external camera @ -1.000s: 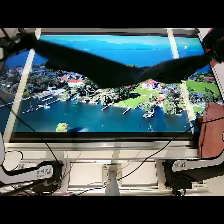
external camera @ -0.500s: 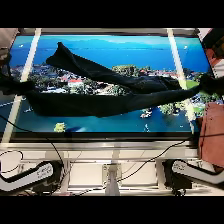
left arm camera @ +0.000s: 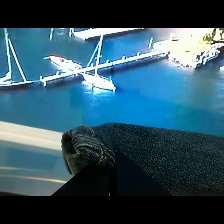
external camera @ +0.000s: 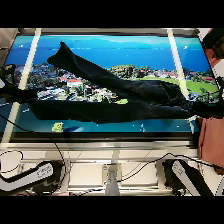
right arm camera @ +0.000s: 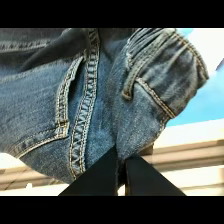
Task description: Fold the clothes and pants, and hang the long-sleeved shirts on hangers.
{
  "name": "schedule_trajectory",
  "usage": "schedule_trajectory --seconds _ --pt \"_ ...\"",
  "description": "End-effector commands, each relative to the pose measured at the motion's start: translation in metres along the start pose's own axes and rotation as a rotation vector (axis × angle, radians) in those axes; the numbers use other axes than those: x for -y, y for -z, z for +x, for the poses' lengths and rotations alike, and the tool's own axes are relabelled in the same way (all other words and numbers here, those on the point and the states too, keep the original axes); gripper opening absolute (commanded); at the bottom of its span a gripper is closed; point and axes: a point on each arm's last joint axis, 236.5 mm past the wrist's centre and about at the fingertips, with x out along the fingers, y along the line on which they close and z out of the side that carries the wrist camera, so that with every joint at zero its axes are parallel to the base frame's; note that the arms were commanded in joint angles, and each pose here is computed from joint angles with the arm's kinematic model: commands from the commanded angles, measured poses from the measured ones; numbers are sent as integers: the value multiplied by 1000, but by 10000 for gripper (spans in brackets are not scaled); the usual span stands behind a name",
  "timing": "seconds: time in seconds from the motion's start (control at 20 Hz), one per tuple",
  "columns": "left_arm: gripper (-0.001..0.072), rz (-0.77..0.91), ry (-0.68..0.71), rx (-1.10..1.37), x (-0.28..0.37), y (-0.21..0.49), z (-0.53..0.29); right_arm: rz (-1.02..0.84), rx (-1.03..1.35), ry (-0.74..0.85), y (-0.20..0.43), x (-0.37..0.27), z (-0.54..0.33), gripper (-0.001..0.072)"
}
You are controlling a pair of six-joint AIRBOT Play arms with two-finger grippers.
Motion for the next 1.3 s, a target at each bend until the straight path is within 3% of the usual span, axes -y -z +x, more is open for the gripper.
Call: schedule_trajectory --seconds 0.0,0.1,0.15,0.2,0.25,0.35,0.4,0.45,0.7,0.95,1.05,1.25 --pt "34 -51 94 70 20 -21 13 -5 86 43 -13 9 2 33" --pt "34 -115 162 154 34 -44 18 -5 111 50 -19 11 2 33" --pt "77 -130 168 180 34 -52 22 -5 116 51 -21 11 1 33" --pt "357 -131 165 180 33 -53 26 -5 120 53 -22 11 1 33" --pt "719 -138 166 172 33 -51 28 -5 123 53 -22 12 1 33" --pt "643 -126 143 118 24 -37 27 -6 127 55 -23 12 1 34" --pt "528 -108 105 82 12 -26 24 -6 128 55 -23 12 1 33" --pt "480 -93 52 48 -7 -15 20 -6 127 55 -23 12 1 34" --pt "487 -205 14 -72 -59 61 6 -8 127 55 -23 12 1 33" --pt "494 -312 262 -48 -21 82 39 -13 155 63 -30 14 0 33" --pt "564 -288 337 -28 -3 74 49 -13 159 65 -31 14 0 33" --pt "561 -288 390 -100 15 81 81 -13 158 64 -31 14 0 34"
